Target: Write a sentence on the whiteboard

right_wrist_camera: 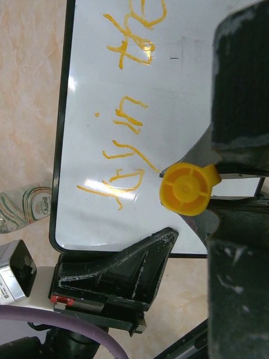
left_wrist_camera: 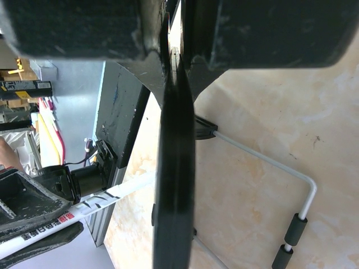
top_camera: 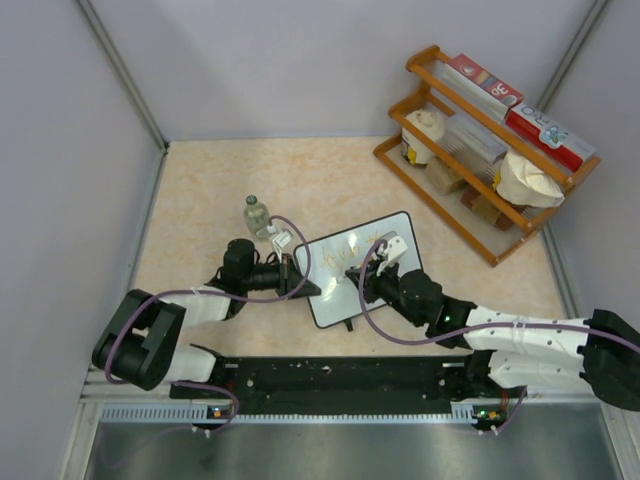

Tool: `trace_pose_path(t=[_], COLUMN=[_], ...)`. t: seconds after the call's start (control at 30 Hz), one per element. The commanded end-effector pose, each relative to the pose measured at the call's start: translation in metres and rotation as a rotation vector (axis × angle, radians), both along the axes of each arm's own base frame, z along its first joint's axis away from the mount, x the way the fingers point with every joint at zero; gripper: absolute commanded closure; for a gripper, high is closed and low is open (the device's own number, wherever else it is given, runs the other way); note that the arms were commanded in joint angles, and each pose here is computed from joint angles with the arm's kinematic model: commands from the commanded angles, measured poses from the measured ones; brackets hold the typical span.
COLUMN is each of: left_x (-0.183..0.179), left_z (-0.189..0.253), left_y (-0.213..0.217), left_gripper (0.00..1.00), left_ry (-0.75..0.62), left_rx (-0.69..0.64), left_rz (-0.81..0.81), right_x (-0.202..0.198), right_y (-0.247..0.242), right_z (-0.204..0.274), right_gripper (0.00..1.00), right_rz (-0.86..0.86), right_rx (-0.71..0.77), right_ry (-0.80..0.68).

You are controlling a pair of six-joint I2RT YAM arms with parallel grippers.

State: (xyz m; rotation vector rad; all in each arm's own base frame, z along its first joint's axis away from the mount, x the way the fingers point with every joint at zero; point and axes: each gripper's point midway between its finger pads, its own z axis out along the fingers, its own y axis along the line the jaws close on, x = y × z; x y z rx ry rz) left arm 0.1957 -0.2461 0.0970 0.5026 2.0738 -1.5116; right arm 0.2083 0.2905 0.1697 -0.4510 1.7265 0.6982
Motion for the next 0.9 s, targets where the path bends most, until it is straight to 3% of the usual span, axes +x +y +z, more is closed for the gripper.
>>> trace_pose_path(t=[0.0,0.87], left_x=[-0.011,-0.011], left_z=[-0.01,-0.01], left_y=[0.002,0.002], left_gripper=[1.0,1.0], left_ry=[0.028,0.025], left_rx=[0.017,0.018], left_rz=[-0.027,-0.029], right_x=[0.001,-0.024], right_y=[0.002,-0.005], right_z=[-0.003,-0.043], right_gripper=[1.0,1.0], right_rz=[-0.018,0.049], right_rx=[0.002,-0.064], right_ry=[0.009,0.128])
